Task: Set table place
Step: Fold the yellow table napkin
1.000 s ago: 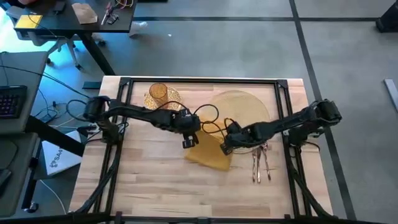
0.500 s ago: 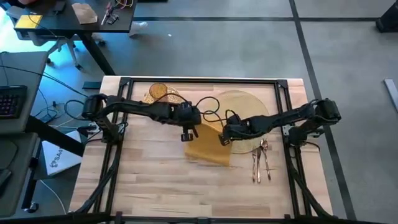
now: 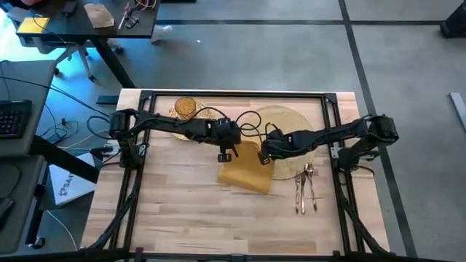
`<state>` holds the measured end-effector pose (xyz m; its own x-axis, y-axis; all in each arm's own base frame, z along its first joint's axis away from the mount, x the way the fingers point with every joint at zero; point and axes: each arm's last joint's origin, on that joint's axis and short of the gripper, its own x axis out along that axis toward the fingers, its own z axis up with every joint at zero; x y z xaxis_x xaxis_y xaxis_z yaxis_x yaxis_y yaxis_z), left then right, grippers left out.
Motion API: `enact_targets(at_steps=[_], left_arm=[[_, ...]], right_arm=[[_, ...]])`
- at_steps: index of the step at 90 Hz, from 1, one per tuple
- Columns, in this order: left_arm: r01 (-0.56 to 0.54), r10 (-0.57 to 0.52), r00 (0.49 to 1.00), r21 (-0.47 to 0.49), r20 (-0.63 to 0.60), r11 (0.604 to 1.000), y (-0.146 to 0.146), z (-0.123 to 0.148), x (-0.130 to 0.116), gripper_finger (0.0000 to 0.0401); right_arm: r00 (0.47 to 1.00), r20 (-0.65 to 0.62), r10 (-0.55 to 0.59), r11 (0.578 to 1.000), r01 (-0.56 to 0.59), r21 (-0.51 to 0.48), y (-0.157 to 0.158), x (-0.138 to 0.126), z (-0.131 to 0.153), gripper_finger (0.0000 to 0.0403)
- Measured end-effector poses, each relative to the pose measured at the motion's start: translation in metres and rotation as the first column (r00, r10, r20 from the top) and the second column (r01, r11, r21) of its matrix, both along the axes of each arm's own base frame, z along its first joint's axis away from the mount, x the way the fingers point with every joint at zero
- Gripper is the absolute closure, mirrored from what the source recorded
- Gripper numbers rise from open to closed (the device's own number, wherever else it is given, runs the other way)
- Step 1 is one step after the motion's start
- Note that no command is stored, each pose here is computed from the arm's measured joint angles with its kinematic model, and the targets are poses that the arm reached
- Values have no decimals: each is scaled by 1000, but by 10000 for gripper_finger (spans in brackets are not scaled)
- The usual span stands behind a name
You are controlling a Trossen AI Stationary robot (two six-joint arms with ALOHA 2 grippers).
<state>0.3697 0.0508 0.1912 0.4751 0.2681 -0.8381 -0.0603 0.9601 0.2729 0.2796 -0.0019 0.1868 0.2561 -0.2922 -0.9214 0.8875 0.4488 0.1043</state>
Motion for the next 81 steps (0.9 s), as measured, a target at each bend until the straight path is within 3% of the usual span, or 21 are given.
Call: enact_targets(at_steps=[17,31,56,81], left_arm=[[-37,38,999,56,-5,998,2,3,-2,401],[-27,27,1000,56,9,998,-2,14,-1,401],[-26,28,999,48,-41,999,-1,2,-1,401],[-18,21,998,46,-67,999,-3,5,-4,401]], right_arm=[[1000,1,-10,1000,10,-25,-5,0,0,403],[1000,4,-11,1000,11,-29,-6,1,0,403],[999,-41,-6,1000,6,2,-4,9,-20,402],[999,-37,-2,1000,2,1,-4,11,-22,402]])
